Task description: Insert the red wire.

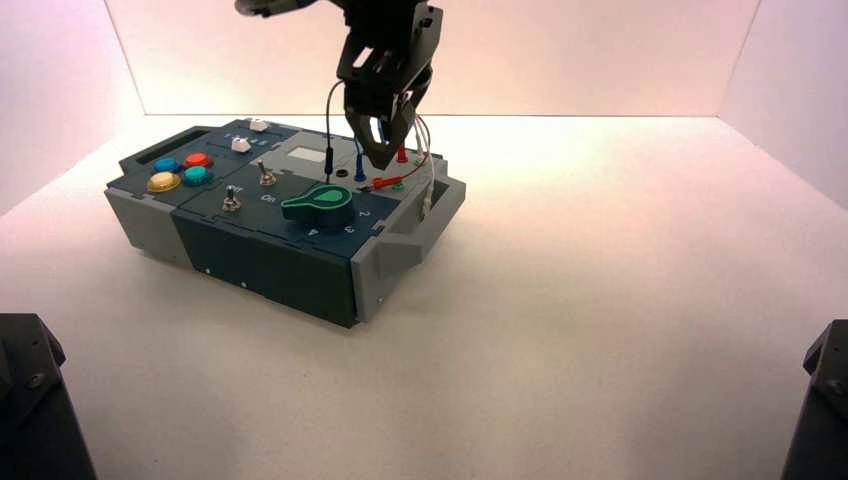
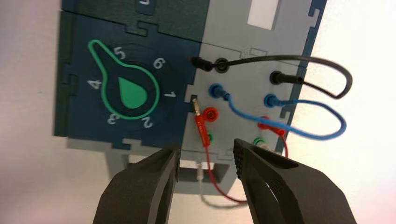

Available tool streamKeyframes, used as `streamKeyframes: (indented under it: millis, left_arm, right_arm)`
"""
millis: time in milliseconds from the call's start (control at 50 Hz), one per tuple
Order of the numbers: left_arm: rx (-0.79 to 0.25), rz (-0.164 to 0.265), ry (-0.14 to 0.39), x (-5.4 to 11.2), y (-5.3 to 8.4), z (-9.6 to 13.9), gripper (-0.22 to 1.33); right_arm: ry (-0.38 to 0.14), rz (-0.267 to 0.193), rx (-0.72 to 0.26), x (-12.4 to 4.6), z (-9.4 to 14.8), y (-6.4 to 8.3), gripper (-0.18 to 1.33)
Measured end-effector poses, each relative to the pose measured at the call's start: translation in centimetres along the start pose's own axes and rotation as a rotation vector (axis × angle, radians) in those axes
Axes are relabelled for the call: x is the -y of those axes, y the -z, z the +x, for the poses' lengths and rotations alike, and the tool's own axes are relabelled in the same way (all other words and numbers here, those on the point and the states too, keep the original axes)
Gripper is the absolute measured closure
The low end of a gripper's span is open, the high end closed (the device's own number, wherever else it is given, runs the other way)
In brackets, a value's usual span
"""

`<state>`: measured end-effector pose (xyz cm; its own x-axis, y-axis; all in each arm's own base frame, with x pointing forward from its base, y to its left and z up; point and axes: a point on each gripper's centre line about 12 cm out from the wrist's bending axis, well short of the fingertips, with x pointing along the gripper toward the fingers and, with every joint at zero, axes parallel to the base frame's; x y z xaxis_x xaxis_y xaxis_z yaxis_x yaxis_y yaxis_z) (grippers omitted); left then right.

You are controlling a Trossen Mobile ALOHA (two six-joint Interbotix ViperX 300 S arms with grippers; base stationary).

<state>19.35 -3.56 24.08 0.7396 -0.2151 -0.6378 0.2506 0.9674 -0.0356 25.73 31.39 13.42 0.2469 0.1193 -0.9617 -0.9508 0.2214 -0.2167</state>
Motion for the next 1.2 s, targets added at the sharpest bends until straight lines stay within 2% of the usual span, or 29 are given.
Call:
streamKeyframes:
  millis: [360,860,940,960,980,1020,1040,1060,1140,1200]
  left_arm:
    - [0.003,-0.001,-0.002,0.0,0.0,-0.1,0.76]
    - [0.003,-0.001,-0.002,0.0,0.0,-0.1,0.77]
    - [0.003,-0.001,-0.001,0.0,0.0,-0.1,0.77]
    - [0.003,-0.001,-0.002,0.0,0.0,-0.1,0.77]
    - [0.003,0.001,-0.002,0.0,0.0,-0.1,0.77]
    - [0.003,0.002,-0.001,0.0,0.0,-0.1,0.77]
    - [0.003,0.001,-0.002,0.0,0.0,-0.1,0.77]
    - [0.003,0.002,-0.001,0.0,0.0,-0.1,0.77]
    - [0.003,0.001,-0.002,0.0,0.0,-0.1,0.77]
    - [0.005,0.001,0.000,0.0,0.0,-0.1,0.77]
  right_arm:
    - [0.049,-0.063,-0.052,0.6,0.4,0.5,0.04]
    - [0.030,-0.077,-0.103,0.2,2.4,1.0,0.08]
    - [0.028,-0.079,-0.107,0.2,2.6,1.0,0.24]
    - [0.028,-0.079,-0.107,0.2,2.6,1.0,0.24]
    - [0.027,-0.080,-0.110,0.2,2.7,1.1,0.39]
    - [0.026,-0.080,-0.111,0.1,2.7,1.1,0.50]
    - [0.026,-0.081,-0.112,0.1,2.8,1.1,0.64]
    - [0.027,-0.083,-0.114,0.1,2.8,1.1,0.70]
    - [0.024,-0.085,-0.121,0.1,3.1,1.2,0.78]
    - [0.024,-0.085,-0.121,0.1,3.1,1.2,0.92]
